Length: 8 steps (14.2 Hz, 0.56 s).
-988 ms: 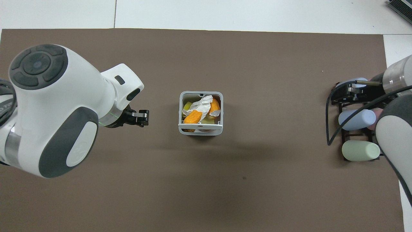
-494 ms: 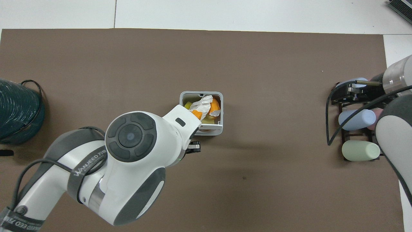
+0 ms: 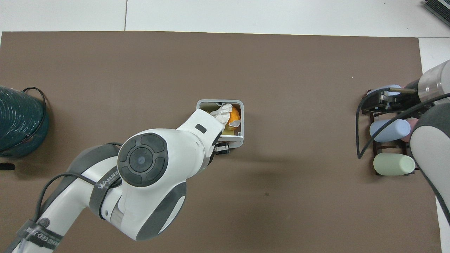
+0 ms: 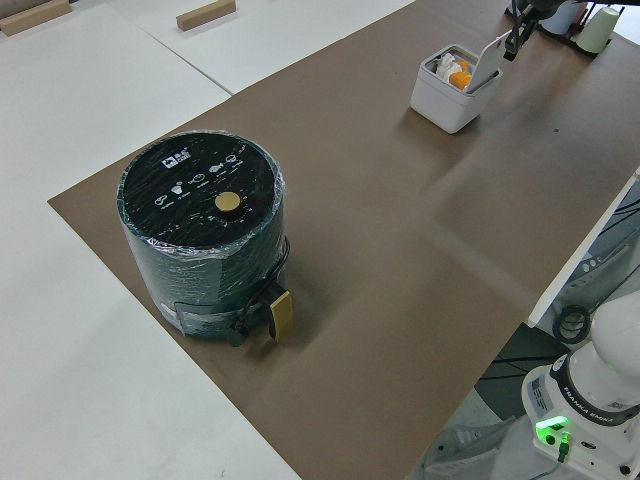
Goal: Close trash can lid
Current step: 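Reach the left gripper over the trash can to the raised lid, then push the lid down over the trash can with the left gripper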
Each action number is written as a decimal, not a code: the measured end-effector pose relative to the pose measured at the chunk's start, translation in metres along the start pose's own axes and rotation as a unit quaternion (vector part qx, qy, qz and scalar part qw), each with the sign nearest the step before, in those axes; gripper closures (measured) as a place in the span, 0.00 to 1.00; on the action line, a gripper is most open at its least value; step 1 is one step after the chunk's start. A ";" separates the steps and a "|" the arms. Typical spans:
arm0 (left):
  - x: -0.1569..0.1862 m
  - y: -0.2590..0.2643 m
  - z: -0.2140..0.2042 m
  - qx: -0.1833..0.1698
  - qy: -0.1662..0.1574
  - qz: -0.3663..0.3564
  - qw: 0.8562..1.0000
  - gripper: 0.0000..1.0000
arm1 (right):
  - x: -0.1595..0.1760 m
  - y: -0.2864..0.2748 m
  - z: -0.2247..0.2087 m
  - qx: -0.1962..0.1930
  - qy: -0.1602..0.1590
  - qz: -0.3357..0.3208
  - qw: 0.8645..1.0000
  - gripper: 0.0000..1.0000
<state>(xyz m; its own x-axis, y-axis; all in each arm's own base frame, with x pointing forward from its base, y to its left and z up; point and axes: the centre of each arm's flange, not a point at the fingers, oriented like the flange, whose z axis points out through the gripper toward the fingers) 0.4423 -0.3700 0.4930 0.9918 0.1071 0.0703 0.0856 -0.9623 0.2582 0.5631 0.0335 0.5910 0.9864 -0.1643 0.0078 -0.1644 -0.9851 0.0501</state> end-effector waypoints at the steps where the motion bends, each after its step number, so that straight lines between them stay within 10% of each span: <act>1: 0.004 0.002 0.005 -0.009 0.008 -0.006 1.000 0.98 | 0.000 0.000 0.000 0.000 0.000 0.000 1.000 0.00; 8: 0.052 -0.009 0.029 -0.061 0.071 -0.053 0.994 0.99 | 0.000 0.000 0.000 0.000 0.000 0.000 1.000 0.00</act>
<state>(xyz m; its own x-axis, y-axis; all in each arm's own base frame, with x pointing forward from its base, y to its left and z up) 0.4958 -0.3630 0.4664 0.9539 0.2483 0.1689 0.1680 -0.9074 0.3852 0.5631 0.0335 0.5910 0.9864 -0.1643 0.0078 -0.1645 -0.9851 0.0501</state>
